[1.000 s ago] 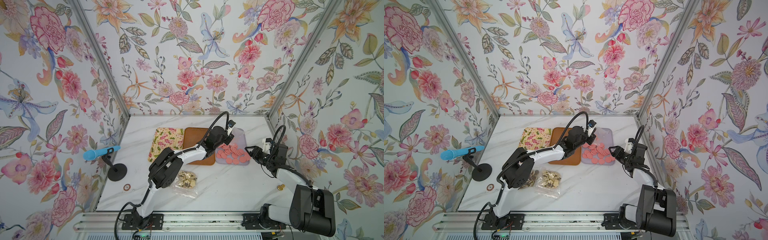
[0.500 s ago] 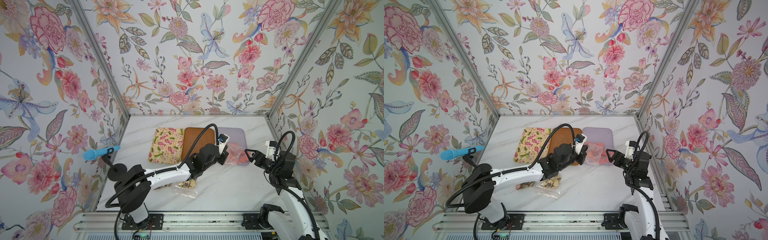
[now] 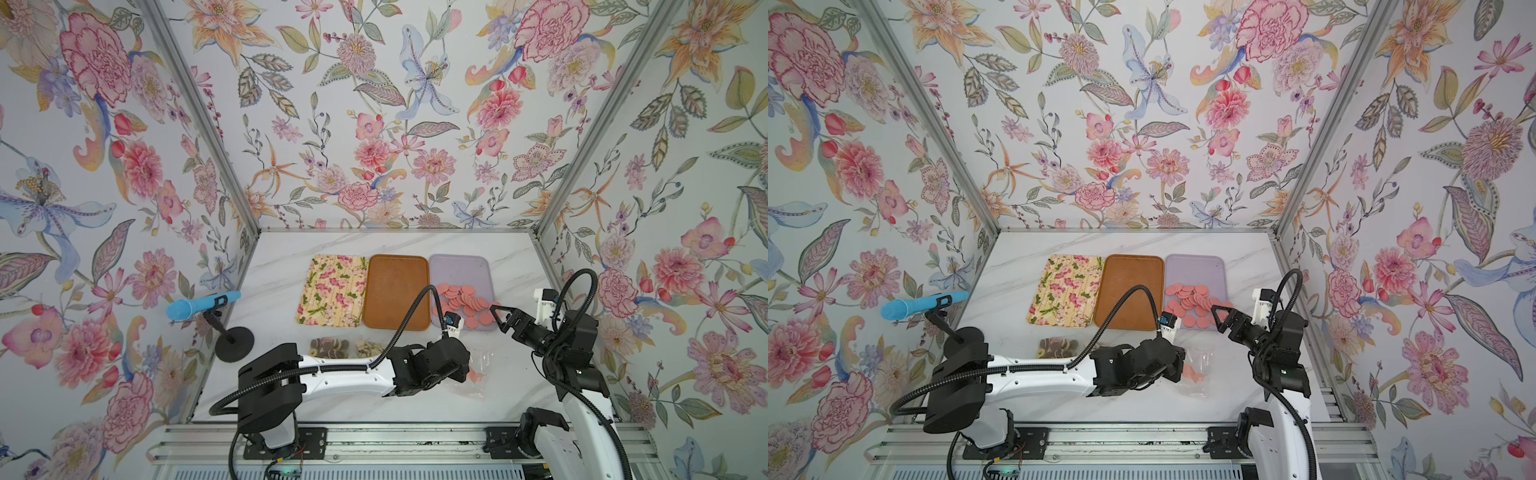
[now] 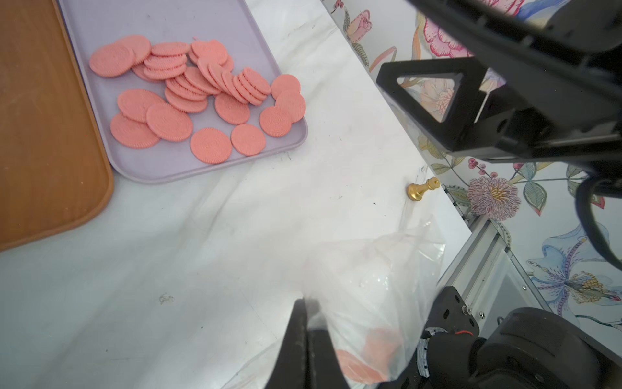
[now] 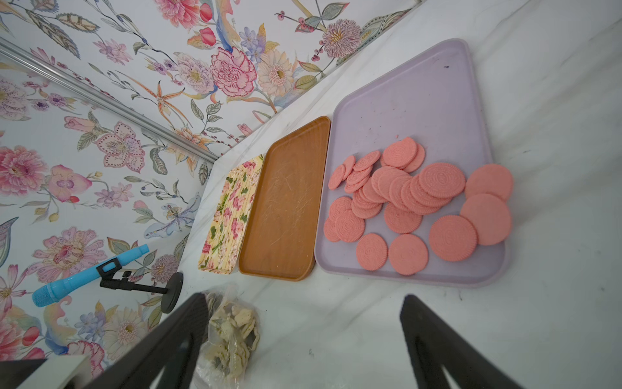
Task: Pour cookies out of the ziploc bag
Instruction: Place the ziploc bag at the center of the board, then move the ziploc bag to the center of the board, then open the ziploc bag at the center of the board.
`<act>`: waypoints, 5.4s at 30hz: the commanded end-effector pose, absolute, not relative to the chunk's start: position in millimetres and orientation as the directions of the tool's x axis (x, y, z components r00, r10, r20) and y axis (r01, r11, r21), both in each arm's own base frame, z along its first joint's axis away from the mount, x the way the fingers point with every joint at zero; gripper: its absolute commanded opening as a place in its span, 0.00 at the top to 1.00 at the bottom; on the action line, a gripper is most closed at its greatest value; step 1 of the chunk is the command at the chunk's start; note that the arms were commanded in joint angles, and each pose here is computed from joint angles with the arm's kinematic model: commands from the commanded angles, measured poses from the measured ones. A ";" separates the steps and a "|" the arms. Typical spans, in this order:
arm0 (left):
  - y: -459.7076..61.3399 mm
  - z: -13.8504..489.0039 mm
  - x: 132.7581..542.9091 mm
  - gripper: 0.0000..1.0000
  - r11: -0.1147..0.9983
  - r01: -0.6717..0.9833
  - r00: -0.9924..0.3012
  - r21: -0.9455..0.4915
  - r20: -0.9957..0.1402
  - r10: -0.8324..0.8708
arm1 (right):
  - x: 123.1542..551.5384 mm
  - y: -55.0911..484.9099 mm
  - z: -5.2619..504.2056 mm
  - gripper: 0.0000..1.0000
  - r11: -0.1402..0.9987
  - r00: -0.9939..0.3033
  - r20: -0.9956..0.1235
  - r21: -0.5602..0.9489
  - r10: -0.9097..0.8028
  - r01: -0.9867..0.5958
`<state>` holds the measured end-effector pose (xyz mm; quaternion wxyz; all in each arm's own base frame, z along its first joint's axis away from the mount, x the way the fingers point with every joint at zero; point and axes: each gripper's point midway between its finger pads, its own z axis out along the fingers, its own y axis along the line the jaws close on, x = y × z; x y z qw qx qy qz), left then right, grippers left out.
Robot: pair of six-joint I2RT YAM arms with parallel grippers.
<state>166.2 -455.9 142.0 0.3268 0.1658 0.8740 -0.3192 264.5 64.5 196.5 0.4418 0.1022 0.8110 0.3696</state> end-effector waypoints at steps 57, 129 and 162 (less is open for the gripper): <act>-360.6 74.4 183.8 0.65 0.853 0.226 -0.786 -0.470 -0.605 -0.125 | 201.8 203.0 114.1 0.04 0.504 -0.859 -0.422 0.831 0.291 -0.238; -184.3 33.0 112.7 0.39 0.867 -0.074 -0.868 -0.492 -0.395 -0.299 | 234.8 276.4 154.6 0.03 0.753 -0.809 -0.587 0.517 -0.035 -0.408; -206.8 69.0 149.3 0.69 0.735 0.000 -0.719 -0.678 -0.511 -0.471 | 245.2 390.1 83.3 0.05 0.543 -0.819 -0.540 0.636 -0.194 -0.548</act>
